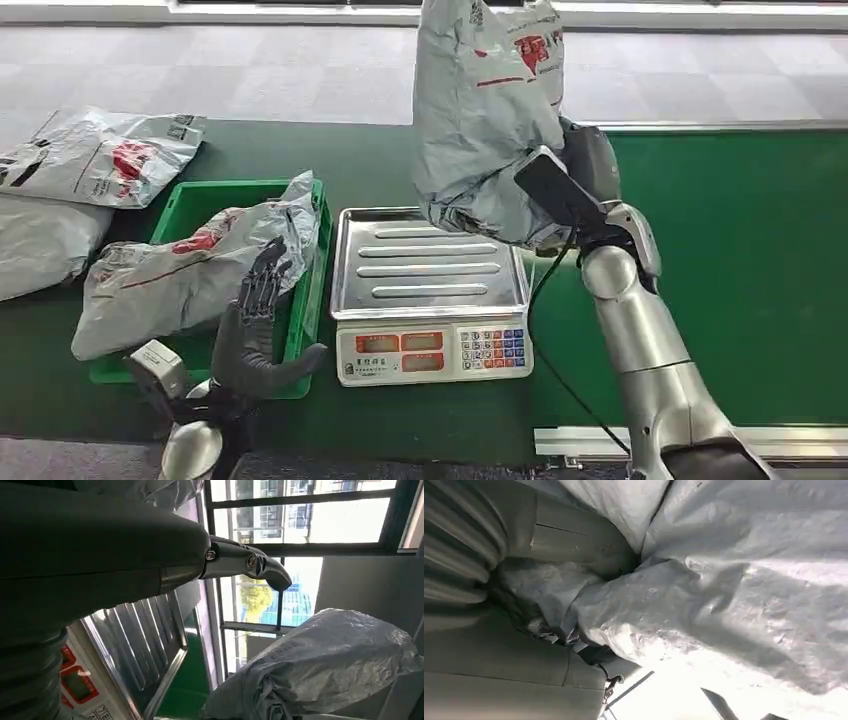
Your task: Moved the parcel from conveyor to table for the left to box.
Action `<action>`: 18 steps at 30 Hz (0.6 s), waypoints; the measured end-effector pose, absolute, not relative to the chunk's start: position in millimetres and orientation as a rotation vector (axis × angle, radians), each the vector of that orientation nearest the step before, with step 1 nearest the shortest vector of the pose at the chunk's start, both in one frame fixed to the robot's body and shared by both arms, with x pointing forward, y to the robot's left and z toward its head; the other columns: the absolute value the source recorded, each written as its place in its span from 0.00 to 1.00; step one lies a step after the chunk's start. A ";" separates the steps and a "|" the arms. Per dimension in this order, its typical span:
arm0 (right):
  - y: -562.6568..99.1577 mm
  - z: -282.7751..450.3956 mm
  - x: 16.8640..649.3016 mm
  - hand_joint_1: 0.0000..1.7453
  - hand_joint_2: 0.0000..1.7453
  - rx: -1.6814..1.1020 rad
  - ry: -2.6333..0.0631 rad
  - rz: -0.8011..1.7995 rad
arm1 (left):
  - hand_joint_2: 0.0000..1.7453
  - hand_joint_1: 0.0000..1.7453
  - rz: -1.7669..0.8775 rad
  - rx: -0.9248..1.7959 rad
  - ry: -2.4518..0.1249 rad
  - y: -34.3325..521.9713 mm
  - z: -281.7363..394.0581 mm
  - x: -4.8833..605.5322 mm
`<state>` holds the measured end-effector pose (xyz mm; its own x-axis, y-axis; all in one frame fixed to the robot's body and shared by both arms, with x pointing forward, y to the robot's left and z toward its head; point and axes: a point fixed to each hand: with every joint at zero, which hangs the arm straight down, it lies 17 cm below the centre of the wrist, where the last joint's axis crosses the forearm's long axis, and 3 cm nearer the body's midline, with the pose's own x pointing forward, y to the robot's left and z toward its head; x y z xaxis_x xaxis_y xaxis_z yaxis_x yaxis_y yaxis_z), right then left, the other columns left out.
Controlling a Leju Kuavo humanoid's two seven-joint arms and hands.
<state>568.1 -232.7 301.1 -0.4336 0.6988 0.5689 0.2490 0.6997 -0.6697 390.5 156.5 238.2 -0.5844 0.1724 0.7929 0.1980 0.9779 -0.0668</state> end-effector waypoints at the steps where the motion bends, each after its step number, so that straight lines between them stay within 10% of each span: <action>1: -229.8 298.9 570.0 1.00 1.00 -0.716 -1.993 0.641 | 1.00 0.00 -0.036 -0.258 -2.206 156.3 238.0 391.1; 11: -120.7 186.1 594.1 1.00 1.00 -0.485 -1.569 1.103 | 1.00 0.00 -0.053 -0.276 -2.178 152.8 242.6 404.1; 12: -113.4 167.1 589.8 0.86 1.00 -0.483 -1.515 1.154 | 1.00 0.00 -0.057 -0.276 -2.174 152.1 242.0 404.3; 13: -107.5 150.8 585.0 0.49 1.00 -0.482 -1.472 1.197 | 1.00 0.00 -0.063 -0.274 -2.171 151.4 241.5 404.5; 17: -95.1 112.2 570.3 0.54 1.00 -0.453 -1.367 1.324 | 1.00 0.00 -0.068 -0.271 -2.168 151.1 240.8 404.7; 18: -92.9 106.2 567.3 0.34 1.00 -0.442 -1.346 1.349 | 1.00 0.00 -0.069 -0.269 -2.167 150.9 240.6 404.9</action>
